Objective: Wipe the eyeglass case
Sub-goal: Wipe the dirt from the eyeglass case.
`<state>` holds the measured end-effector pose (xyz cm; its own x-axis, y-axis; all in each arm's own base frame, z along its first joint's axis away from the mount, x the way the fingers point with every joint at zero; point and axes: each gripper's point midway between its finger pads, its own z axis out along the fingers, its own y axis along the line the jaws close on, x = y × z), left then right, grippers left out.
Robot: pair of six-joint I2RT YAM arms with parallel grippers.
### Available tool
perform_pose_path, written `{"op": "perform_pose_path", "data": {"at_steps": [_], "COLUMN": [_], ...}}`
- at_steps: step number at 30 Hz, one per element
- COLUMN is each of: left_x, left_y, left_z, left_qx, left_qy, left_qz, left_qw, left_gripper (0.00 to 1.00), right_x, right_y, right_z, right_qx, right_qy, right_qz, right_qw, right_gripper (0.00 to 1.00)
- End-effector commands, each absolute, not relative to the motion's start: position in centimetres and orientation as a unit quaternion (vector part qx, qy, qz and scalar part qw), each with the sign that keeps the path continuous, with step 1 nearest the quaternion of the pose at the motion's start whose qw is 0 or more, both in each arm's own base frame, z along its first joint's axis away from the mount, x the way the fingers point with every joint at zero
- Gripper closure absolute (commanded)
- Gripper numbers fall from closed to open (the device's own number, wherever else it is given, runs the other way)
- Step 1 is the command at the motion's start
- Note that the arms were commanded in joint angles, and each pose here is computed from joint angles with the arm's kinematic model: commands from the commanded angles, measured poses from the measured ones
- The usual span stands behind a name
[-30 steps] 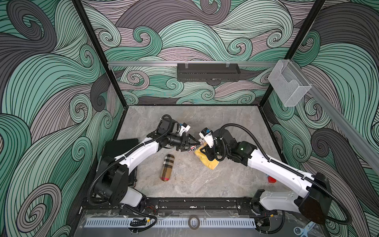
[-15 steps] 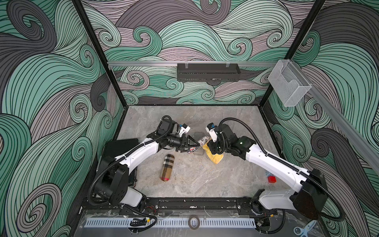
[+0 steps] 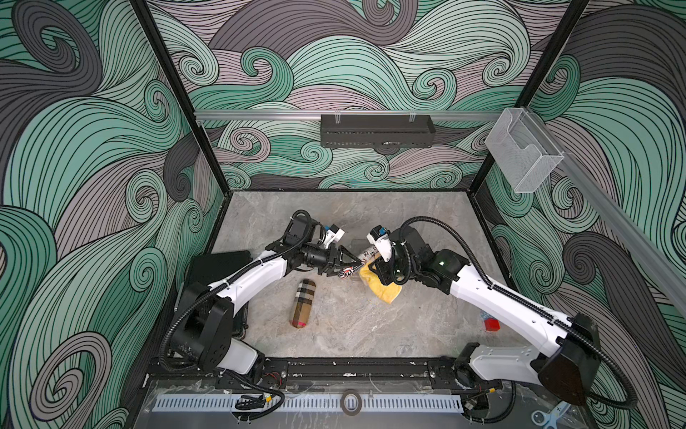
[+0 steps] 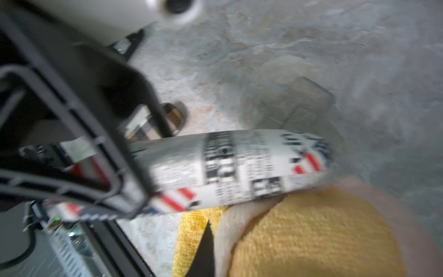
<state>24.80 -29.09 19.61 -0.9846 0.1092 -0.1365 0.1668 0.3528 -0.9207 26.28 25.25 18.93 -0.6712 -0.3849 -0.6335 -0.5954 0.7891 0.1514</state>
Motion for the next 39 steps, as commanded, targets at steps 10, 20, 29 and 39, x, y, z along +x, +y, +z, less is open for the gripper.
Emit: {"op": "perform_pose_path", "data": {"at_steps": [10,20,29,39], "left_x": [22.9,21.5,24.2,29.1], "left_y": [-29.8,-28.8,-23.7,-20.1], "left_z": [21.1,20.8,14.8,11.5], "left_qx": [0.129,0.155,0.08,0.04], "left_qy": [0.796,0.808,0.919,0.956], "left_qz": [-0.592,-0.566,-0.365,-0.197], "left_qw": [0.02,0.053,0.124,0.213], "left_gripper": [0.56,0.56,0.56,0.55], "right_x": [23.1,29.6,26.4,24.3], "right_y": [29.8,18.1,15.0,16.5], "right_z": [23.7,19.8,20.0,20.1], "right_qx": [-0.328,-0.113,-0.09,-0.125], "right_qy": [0.825,0.922,0.91,0.897], "right_qz": [0.334,0.104,0.131,0.194], "right_qw": [0.318,0.356,0.383,0.377], "right_gripper": [1.0,1.0,1.0,1.0]}}
